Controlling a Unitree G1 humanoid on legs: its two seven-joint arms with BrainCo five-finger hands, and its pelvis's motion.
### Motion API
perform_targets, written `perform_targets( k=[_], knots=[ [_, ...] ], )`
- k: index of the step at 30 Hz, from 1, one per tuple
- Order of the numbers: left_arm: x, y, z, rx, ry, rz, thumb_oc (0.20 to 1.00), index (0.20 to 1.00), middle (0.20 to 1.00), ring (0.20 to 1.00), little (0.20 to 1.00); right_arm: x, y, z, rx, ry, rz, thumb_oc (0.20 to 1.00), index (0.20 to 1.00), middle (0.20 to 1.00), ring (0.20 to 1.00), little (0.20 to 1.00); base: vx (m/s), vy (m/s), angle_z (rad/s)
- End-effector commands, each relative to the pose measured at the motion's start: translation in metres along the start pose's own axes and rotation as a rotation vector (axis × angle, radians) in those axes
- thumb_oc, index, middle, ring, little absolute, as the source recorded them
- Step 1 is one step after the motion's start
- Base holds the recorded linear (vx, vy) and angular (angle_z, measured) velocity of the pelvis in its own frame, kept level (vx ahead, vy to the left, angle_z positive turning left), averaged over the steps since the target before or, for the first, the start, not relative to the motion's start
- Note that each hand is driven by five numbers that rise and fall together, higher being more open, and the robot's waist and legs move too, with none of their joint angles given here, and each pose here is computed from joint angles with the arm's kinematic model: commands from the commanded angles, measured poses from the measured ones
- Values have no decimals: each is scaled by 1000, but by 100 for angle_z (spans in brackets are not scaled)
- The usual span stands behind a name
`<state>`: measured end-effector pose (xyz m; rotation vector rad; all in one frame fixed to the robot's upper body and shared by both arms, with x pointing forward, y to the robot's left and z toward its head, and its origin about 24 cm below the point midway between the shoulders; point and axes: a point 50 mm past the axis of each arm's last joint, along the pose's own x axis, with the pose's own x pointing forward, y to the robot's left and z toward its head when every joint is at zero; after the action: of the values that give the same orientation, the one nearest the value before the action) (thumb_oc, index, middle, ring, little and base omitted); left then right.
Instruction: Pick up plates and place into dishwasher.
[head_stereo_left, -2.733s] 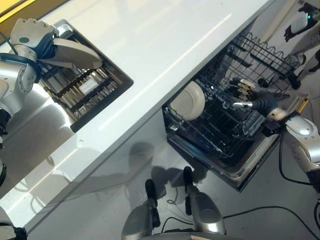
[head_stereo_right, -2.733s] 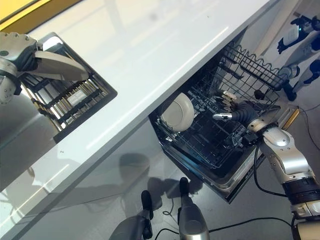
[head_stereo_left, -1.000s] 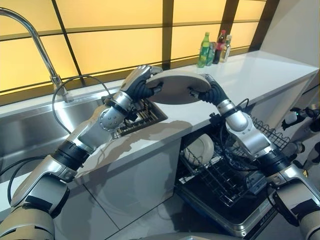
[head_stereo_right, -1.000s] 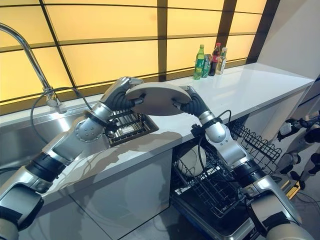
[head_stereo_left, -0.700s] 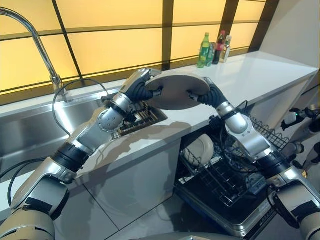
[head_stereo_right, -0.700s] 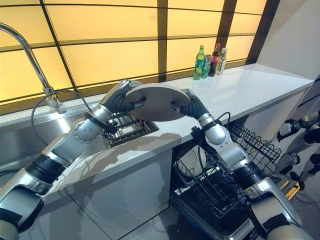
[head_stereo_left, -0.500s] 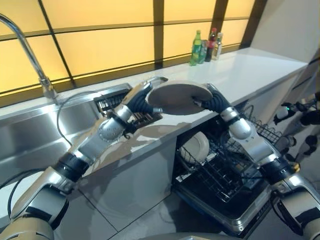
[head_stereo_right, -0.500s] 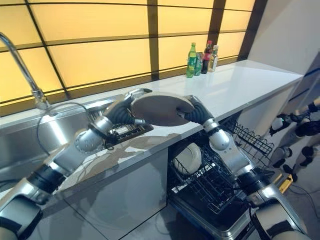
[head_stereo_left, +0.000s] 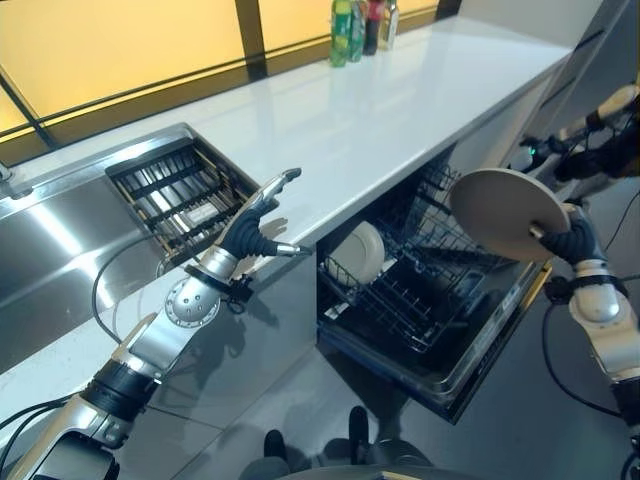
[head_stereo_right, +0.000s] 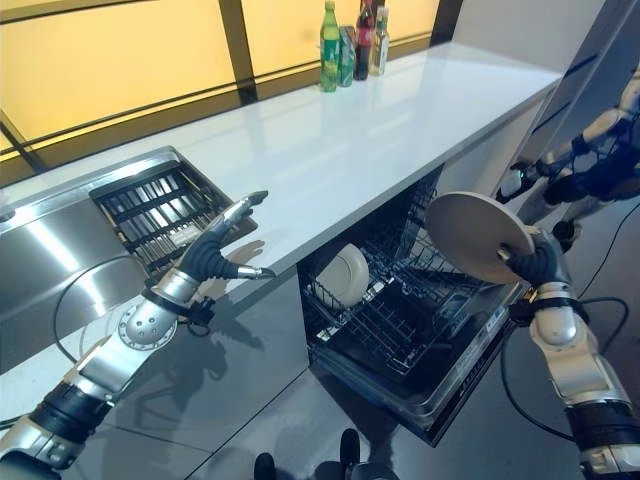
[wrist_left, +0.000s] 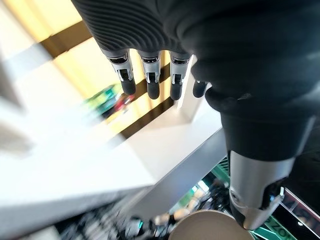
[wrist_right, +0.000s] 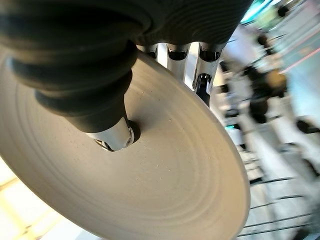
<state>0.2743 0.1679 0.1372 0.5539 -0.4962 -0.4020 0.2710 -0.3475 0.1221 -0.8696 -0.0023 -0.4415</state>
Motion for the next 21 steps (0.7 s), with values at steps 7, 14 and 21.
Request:
perform_targets(
  k=[7,14,21],
  knots=[
    [13,4,33,-316,-159,-93,1000,1000,1000,1000,1000,48,-43,26,-45,17,-155,200,200,200,200,200,-68,-49,1],
    [26,15,50,-382,-250,-96,1000,1000,1000,1000,1000,81,-51,48,-32,73,-97,200,200,200,200,200,-129,-74,7],
    [32,26,56,-510,-291,-64,1000,1000,1000,1000,1000,93,-37,51,83,108,10,200,200,200,200,200,-32,-66,17]
  ],
)
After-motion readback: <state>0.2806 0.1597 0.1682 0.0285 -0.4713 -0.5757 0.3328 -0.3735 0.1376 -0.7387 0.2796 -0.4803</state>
